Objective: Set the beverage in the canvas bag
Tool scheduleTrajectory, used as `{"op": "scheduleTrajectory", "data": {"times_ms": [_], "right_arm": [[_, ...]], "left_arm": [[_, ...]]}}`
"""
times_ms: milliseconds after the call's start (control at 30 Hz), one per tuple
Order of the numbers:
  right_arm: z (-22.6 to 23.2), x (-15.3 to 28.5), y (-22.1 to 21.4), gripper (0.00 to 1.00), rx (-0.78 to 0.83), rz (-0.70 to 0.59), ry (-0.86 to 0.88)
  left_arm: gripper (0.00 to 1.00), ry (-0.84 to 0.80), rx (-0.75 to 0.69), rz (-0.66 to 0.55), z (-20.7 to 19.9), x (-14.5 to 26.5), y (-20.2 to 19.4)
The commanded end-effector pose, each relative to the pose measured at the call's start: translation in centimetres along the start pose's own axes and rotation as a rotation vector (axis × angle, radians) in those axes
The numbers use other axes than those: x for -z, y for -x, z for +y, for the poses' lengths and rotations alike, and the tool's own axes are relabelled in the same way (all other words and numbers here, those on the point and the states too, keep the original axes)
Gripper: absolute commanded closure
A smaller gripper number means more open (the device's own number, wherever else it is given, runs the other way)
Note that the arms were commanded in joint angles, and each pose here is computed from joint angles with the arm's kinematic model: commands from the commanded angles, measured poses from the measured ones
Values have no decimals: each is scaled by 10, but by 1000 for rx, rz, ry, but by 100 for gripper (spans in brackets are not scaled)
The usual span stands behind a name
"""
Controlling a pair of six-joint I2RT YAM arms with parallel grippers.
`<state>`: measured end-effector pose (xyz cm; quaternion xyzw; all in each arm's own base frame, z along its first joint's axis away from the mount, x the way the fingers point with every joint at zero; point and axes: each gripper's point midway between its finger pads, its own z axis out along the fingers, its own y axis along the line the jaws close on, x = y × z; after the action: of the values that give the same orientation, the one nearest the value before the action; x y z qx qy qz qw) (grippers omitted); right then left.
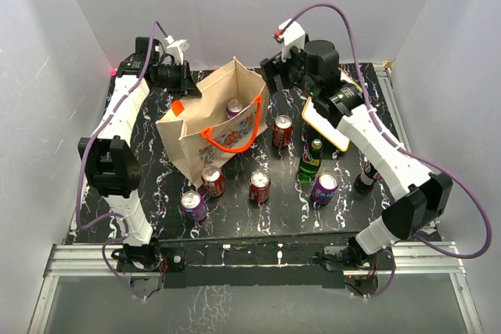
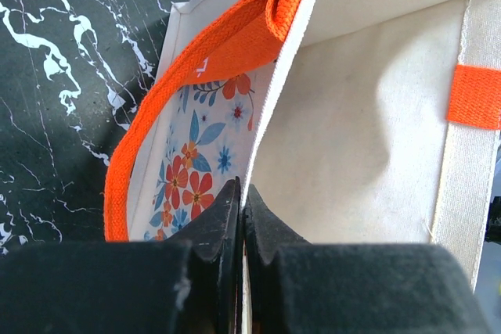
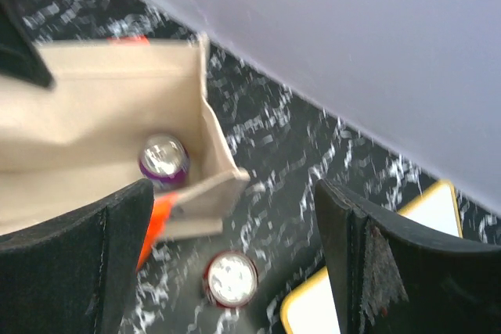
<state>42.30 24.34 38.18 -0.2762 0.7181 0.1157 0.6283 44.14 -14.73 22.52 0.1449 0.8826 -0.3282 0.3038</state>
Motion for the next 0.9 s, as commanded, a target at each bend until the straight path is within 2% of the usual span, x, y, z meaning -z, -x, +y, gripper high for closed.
{"op": "scheduleTrajectory", "data": {"times_ms": [0,100,300,433,600,867], "right_arm": [[-25,12,-46,13,-56,88,-45],[-30,17,-72,13,-80,141,-36],[-18,12,-116,14,-121,285,28],[-15,5,-135,13,-111,348,48],[-13,-3,-152,10,-91,401,69],[-6,-15,-174,9,-60,434,114]], "left_arm": [[96,-18,-52,-60,-17,14,21],[85,-21,-62,-55,-19,16,20],[56,-39,-94,-65,-27,23,21],[41,-35,-125,-71,-29,28,22],[30,-22,-136,-72,-29,31,20],[27,11,-169,-77,-30,41,16]]}}
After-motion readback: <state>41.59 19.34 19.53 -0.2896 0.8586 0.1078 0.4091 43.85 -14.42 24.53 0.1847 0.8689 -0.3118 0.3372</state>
